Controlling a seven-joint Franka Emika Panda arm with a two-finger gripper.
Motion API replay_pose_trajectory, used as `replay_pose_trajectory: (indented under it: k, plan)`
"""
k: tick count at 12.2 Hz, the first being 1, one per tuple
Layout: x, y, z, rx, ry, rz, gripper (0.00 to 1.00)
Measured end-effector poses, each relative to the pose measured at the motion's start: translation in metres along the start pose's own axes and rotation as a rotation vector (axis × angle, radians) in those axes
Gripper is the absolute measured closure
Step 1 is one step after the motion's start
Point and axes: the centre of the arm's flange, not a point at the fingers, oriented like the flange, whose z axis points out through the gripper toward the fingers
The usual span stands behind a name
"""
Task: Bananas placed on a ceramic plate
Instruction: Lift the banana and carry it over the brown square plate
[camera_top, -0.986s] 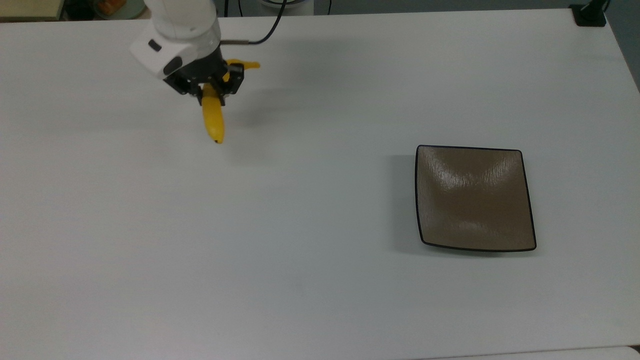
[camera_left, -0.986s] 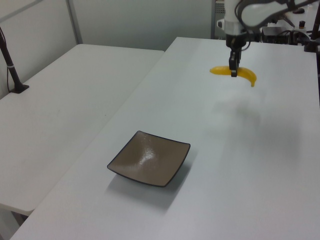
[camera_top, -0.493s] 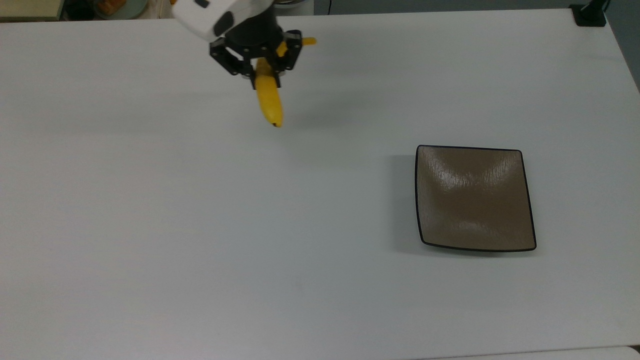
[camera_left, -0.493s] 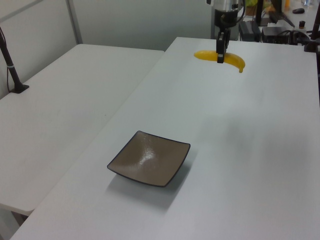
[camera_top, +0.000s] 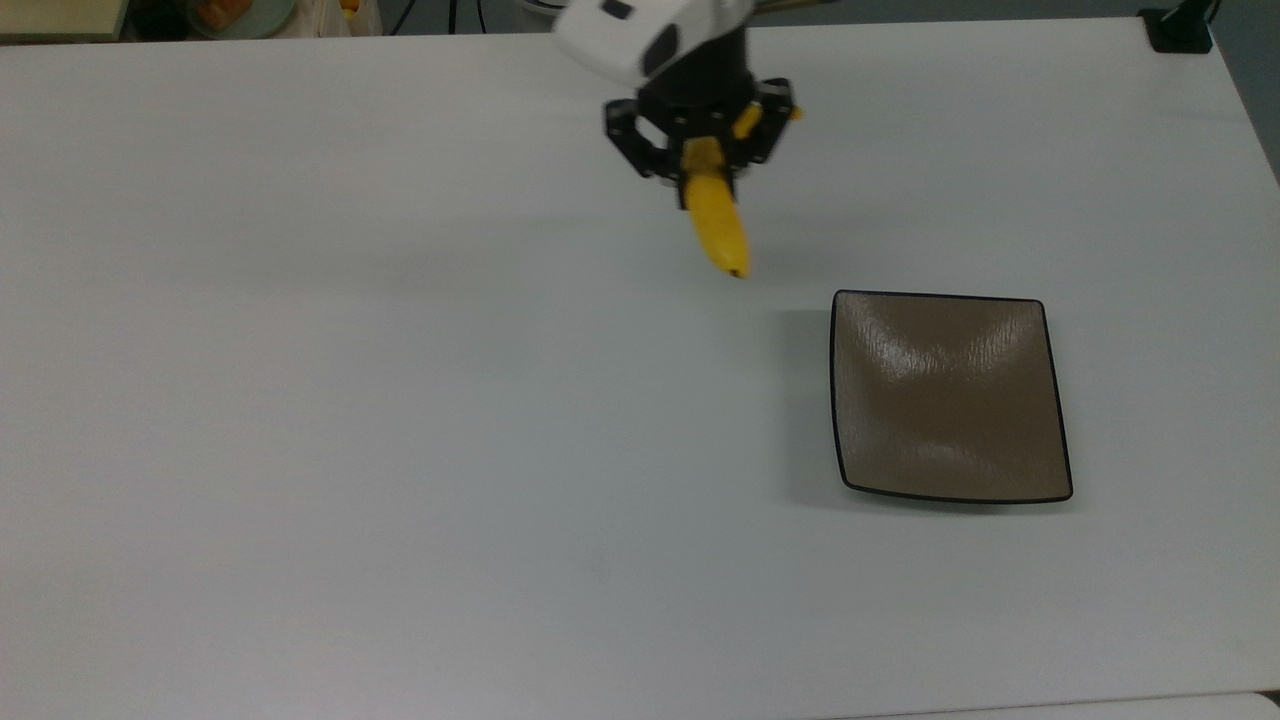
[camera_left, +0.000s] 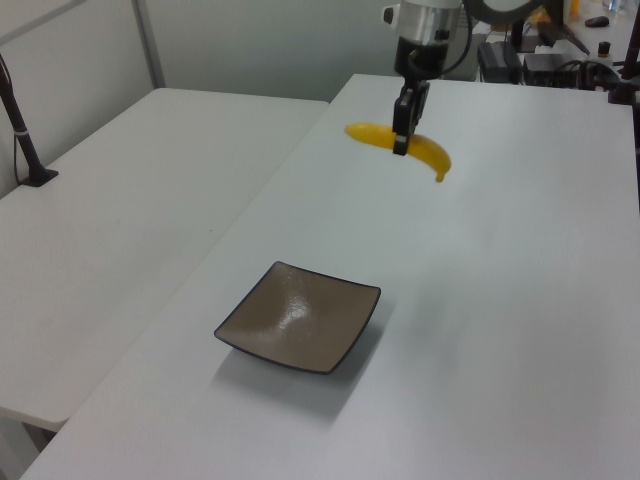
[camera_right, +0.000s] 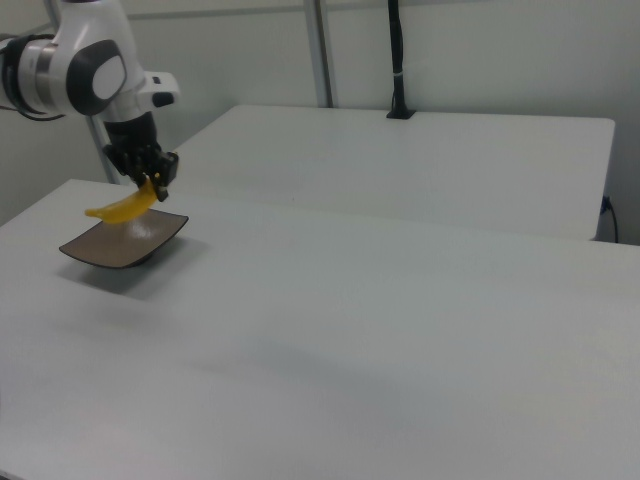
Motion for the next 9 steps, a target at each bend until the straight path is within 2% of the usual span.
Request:
replay_pose_trajectory:
  k: [3, 9]
  plan:
    - [0.012, -0.044, 0.018, 0.037, 0.041, -0.011, 0.64]
    - [0.034, -0.099, 0.099, 0.129, 0.168, 0.022, 0.64]
